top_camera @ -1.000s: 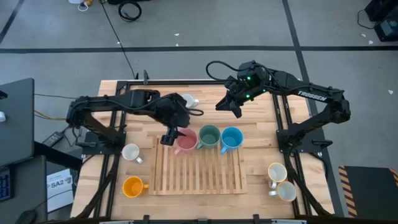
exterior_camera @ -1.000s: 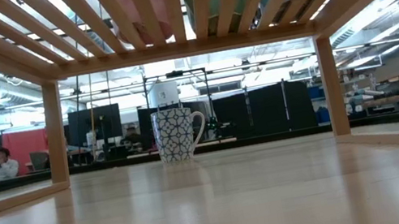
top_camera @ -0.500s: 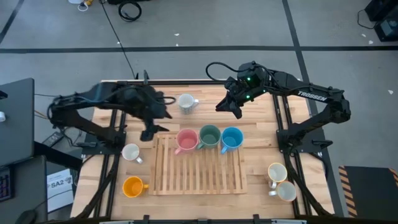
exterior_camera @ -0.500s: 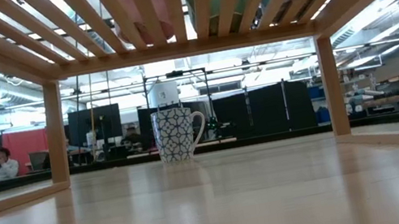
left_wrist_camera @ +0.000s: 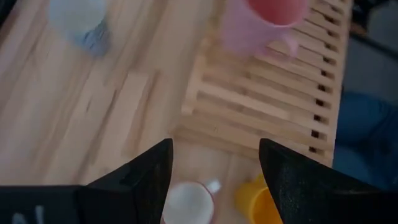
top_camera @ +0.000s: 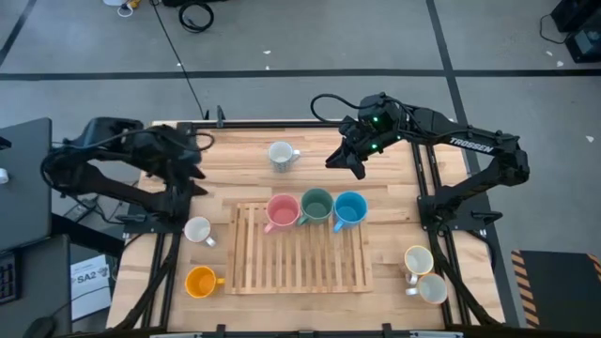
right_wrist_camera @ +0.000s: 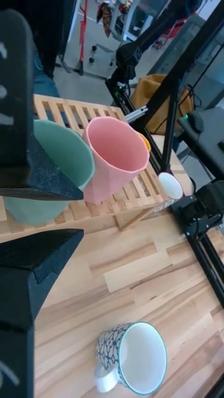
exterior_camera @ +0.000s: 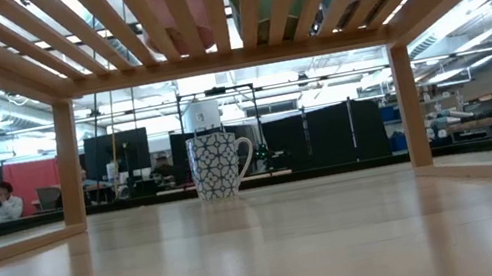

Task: Place coffee mugs
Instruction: Put the yellow mug on the shelf

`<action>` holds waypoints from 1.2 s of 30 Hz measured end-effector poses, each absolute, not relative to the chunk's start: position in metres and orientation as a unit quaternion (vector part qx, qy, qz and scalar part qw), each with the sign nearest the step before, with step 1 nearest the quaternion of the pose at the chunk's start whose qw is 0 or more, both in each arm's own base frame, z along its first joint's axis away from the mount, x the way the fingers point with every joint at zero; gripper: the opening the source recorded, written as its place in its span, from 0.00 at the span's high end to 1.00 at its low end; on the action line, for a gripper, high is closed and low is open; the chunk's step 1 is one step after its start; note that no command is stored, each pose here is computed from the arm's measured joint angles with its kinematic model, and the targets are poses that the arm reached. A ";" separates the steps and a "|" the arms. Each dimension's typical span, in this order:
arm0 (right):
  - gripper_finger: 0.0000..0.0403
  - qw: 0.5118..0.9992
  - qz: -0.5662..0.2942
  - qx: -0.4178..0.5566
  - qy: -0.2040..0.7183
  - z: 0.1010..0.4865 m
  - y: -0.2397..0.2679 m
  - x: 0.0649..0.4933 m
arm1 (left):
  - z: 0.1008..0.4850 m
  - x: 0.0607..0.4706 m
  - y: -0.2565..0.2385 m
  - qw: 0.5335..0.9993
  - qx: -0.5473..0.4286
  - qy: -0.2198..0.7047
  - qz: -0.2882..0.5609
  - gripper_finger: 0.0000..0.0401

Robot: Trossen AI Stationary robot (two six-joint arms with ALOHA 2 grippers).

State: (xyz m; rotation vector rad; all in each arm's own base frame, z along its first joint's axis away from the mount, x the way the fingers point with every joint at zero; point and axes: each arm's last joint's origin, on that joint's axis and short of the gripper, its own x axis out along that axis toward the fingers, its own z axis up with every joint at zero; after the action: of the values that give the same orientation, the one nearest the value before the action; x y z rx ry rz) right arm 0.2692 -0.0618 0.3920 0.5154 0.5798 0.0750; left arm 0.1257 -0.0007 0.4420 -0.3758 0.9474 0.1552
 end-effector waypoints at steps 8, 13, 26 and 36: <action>0.78 0.925 0.037 0.251 0.283 0.392 -0.062 0.269 | 0.445 0.103 -0.007 0.831 -0.322 0.434 0.132 0.39; 0.78 0.925 0.037 0.251 0.283 0.392 -0.062 0.269 | 0.444 0.105 -0.019 0.808 -0.368 0.436 0.146 0.39; 0.78 0.927 0.039 0.242 0.283 0.392 -0.062 0.269 | 0.418 0.146 -0.099 0.742 -0.368 0.536 0.161 0.39; 0.78 0.929 0.042 0.234 0.283 0.392 -0.062 0.269 | 0.395 0.132 -0.172 0.697 -0.402 0.547 0.230 0.39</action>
State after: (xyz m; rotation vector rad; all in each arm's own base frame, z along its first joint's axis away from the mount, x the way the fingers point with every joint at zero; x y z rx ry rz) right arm 0.2690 -0.0617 0.3919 0.4790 0.5800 0.0855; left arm 0.1320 -0.1716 0.3950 -0.8955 1.2209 0.5136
